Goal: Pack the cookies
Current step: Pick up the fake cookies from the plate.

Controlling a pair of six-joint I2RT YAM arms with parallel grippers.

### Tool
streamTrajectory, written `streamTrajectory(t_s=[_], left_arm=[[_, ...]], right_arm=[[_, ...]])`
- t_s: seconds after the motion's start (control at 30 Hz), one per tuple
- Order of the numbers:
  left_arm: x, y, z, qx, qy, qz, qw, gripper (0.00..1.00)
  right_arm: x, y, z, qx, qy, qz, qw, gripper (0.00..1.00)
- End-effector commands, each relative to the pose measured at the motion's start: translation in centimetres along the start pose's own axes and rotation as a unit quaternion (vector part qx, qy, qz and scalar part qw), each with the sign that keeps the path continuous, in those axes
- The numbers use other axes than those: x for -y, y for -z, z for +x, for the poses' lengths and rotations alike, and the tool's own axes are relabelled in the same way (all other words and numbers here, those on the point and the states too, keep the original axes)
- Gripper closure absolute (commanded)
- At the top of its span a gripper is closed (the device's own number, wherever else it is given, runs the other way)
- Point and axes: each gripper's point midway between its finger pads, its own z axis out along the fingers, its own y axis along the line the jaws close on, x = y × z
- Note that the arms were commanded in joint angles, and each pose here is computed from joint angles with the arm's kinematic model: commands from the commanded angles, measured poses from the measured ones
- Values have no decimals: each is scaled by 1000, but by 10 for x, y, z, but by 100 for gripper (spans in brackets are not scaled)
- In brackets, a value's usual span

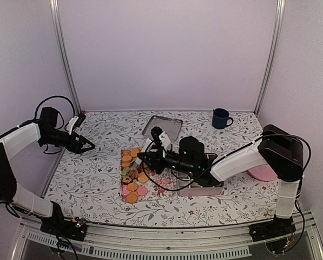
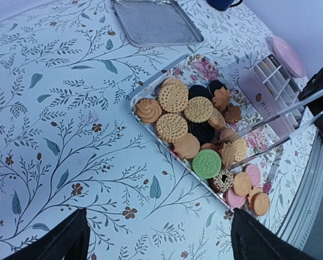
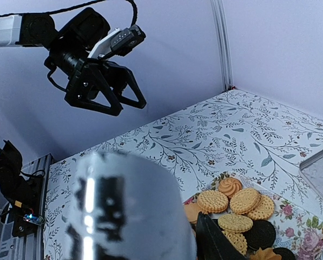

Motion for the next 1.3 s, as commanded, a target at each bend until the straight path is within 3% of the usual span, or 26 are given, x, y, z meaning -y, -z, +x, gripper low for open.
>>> streamTrajectory(t_s=[0.0,0.27,0.7,1.0,1.27], left_arm=[[6,5,-6,13,-9,7,1000,9],[7,6,-8,16,-9,9,1000,9],[7,6,-10,17,-9,8,1000,10],[7,6,-9,15,-11,6,1000,10],[7,7,-8,16,-17,1,1000,10]], right_arm=[[-15,7,-7,0,-16,-22,1000,61],[-13,15,-1,-22,2,1,1000,68],[-16,7,-33,11,19,5,1000,100],[-24,14,-65,43,18,-3,999,100],[-27,15,-60,36,3,-14,999,100]])
